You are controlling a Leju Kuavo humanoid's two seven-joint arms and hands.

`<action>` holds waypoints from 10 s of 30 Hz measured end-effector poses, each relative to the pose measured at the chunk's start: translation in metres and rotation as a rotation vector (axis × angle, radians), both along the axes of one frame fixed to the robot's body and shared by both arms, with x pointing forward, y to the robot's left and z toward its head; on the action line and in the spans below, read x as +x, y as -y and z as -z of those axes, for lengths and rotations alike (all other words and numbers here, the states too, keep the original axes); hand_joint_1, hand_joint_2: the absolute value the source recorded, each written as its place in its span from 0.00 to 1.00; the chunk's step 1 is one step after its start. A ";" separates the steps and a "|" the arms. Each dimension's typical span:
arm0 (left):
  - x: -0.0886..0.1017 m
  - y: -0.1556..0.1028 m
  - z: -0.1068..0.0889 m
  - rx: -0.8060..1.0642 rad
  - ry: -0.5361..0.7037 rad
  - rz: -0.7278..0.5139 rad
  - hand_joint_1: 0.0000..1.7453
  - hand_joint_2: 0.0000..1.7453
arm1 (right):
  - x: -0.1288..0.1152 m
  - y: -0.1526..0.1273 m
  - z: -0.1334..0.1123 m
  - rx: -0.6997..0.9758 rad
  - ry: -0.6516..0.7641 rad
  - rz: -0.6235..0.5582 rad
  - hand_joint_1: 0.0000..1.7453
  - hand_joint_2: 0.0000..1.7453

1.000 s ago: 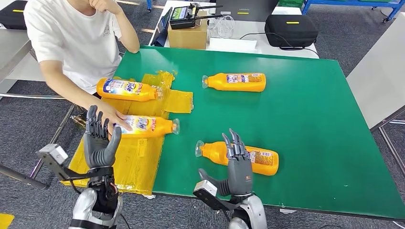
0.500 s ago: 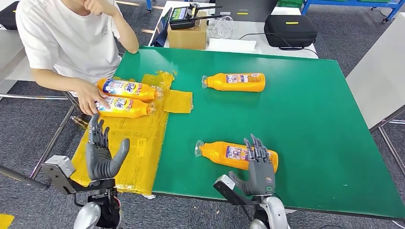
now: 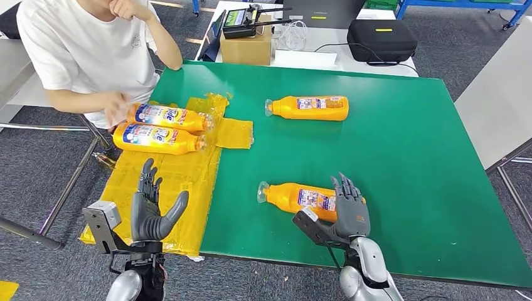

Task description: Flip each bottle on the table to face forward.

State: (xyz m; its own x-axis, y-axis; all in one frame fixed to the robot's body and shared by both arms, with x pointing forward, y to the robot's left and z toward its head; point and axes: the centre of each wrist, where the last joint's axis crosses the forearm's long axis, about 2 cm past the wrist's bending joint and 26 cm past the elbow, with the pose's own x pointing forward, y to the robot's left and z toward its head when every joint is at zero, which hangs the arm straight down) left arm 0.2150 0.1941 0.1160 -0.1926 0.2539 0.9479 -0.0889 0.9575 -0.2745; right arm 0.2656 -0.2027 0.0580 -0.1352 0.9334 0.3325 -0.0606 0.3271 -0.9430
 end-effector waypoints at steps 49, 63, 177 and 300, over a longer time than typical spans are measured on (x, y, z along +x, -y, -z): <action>0.007 0.038 0.017 -0.016 -0.079 0.326 0.00 1.00 | 0.017 -0.002 -0.003 0.751 -0.060 -0.279 1.00 1.00; 0.007 0.067 0.045 0.144 -0.113 0.538 0.00 1.00 | 0.007 -0.056 -0.044 0.819 0.127 -0.481 1.00 1.00; 0.122 -0.017 0.015 0.626 -0.012 0.372 0.00 1.00 | -0.037 -0.085 -0.057 0.945 0.551 -0.305 0.00 0.00; -0.008 0.091 0.021 -0.146 -0.155 0.343 0.00 1.00 | -0.041 -0.056 -0.004 0.965 -0.040 -0.417 1.00 1.00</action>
State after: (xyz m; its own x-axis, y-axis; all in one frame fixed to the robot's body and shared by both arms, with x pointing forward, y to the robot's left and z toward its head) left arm 0.2072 0.1031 0.0947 0.0687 0.4125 0.9084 0.1783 0.8908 -0.4180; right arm 0.2243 -0.1471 0.0621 -0.3570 0.1522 0.9216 -0.3665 0.8847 -0.2881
